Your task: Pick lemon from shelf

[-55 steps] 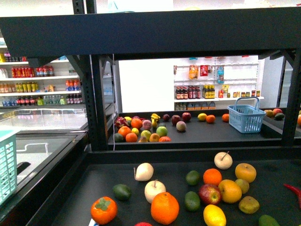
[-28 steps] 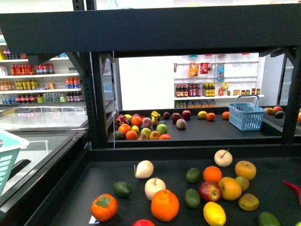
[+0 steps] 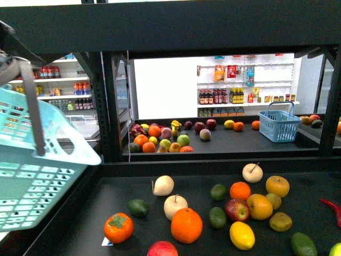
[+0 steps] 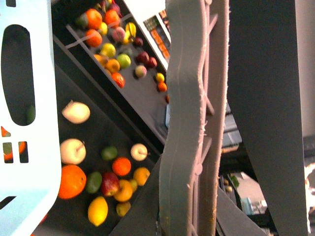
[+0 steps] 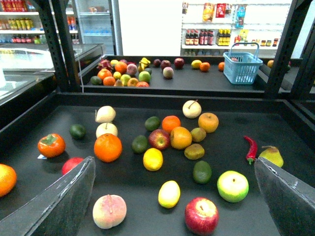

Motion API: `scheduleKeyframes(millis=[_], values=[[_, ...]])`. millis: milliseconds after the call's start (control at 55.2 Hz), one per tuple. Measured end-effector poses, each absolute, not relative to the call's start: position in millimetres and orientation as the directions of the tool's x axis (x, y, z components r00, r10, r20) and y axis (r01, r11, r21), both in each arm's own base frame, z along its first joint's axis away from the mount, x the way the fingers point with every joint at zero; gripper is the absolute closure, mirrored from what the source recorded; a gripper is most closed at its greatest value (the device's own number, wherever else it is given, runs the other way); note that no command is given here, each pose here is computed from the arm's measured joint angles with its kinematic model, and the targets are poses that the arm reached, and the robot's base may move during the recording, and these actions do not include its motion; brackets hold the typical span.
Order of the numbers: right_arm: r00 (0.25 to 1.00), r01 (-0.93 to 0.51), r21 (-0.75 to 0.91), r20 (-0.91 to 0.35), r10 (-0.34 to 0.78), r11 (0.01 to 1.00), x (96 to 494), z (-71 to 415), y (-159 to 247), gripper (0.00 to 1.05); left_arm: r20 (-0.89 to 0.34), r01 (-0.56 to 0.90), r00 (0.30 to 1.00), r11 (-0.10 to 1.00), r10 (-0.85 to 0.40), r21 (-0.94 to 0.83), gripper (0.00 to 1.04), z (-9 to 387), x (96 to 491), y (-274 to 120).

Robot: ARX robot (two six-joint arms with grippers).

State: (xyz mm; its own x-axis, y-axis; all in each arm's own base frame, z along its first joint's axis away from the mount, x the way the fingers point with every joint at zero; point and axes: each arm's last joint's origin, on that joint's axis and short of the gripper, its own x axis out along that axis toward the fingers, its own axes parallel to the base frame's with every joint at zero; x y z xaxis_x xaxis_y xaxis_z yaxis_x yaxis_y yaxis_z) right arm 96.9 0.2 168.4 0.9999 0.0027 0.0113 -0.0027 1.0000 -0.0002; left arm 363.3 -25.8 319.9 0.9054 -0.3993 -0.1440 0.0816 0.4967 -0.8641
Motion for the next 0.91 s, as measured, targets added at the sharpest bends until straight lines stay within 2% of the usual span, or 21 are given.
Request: scheduleKeyframes(millis=[399, 707, 906], values=[[1.0, -0.003, 0.0, 0.011, 0.003, 1.0, 96.9, 168.4, 0.2, 0.07, -0.195, 0.125, 0.779, 0.452, -0.596, -0.883, 0.95, 275.7, 376.2, -133.1], [1.0, -0.003, 0.0, 0.011, 0.003, 1.0, 96.9, 168.4, 0.2, 0.07, -0.209, 0.163, 0.684, 0.426, -0.699, -0.89, 0.95, 254.8, 392.4, -195.8], [1.0, -0.003, 0.0, 0.011, 0.003, 1.0, 96.9, 168.4, 0.2, 0.07, -0.202, 0.197, 0.636, 0.41, -0.745, -0.891, 0.95, 251.1, 391.7, -218.5]])
